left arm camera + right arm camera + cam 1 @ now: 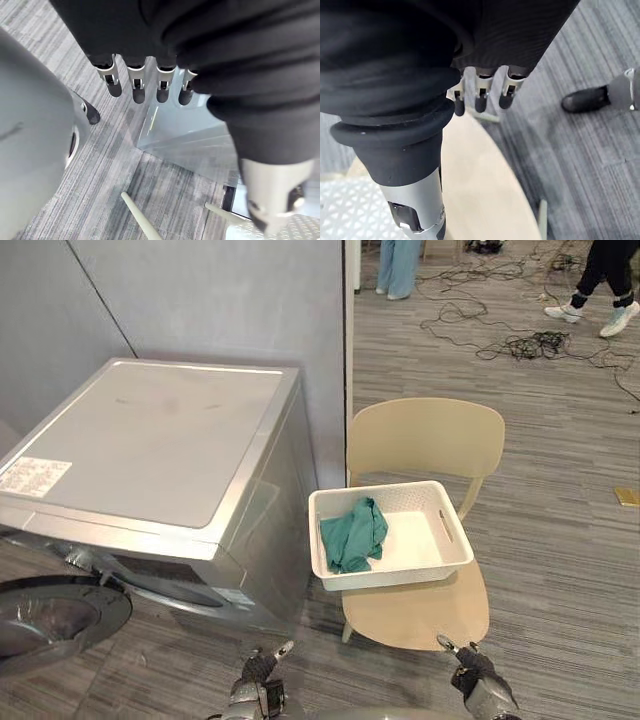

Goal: Pick up the laundry basket with both hands and put the clothes into the washing machine.

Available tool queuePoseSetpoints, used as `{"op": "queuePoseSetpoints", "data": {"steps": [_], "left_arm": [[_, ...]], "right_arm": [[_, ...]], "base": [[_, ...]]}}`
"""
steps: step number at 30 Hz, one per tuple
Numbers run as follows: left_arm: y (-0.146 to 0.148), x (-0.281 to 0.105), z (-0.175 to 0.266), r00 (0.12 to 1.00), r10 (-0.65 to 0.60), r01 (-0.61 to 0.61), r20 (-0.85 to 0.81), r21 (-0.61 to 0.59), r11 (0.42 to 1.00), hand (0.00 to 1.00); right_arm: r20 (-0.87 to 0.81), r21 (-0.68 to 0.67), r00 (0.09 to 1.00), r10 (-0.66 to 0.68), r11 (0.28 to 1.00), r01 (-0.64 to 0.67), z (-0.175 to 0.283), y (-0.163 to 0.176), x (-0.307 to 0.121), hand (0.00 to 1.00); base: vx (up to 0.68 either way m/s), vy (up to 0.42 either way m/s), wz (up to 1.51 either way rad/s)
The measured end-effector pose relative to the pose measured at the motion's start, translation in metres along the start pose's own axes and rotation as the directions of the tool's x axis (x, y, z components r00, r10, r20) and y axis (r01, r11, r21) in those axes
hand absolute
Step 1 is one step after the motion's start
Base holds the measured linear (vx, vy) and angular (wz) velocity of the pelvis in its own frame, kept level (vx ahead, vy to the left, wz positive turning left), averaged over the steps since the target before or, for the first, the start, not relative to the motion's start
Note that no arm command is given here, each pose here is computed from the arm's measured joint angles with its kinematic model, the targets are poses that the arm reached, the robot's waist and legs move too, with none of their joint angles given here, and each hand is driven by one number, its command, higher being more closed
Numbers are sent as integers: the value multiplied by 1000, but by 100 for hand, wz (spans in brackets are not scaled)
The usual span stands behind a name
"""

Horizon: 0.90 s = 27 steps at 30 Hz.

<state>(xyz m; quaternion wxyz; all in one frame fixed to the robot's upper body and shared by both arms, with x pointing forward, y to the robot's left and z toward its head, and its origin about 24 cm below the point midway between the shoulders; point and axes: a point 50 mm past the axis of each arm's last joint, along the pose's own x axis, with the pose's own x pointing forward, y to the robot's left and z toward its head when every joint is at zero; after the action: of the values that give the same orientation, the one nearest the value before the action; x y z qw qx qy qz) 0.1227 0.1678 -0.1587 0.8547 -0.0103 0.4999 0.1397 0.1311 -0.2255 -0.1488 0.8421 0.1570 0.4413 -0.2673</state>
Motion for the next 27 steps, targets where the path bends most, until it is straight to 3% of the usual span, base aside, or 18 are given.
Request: {"op": "queuePoseSetpoints", "data": {"steps": [9, 13, 14, 19, 27], "left_arm": [[13, -3, -18, 999, 17, -16, -47, 21, 1000, 0], [38, 0, -14, 997, 66, -65, -29, 56, 996, 0], [49, -2, -19, 995, 89, -87, -40, 65, 994, 0], [55, -4, -28, 992, 111, -108, -64, 50, 993, 0], [60, -3, -20, 992, 121, -118, -22, 100, 988, 0]], "right_arm": [[43, -19, 999, 20, 1000, -19, 11, -3, 0, 0], [70, -96, 978, 195, 978, -188, 12, 49, -6, 0], [109, -130, 953, 284, 954, -269, 19, 70, -11, 0], [359, -179, 839, 409, 912, -368, 77, 101, -30, 0], [725, -197, 551, 413, 891, -408, 155, 102, -87, 0]], "base": [[-83, 103, 19], [-80, 141, 3], [-23, 31, -12], [28, -11, -15], [39, 15, 8]]}}
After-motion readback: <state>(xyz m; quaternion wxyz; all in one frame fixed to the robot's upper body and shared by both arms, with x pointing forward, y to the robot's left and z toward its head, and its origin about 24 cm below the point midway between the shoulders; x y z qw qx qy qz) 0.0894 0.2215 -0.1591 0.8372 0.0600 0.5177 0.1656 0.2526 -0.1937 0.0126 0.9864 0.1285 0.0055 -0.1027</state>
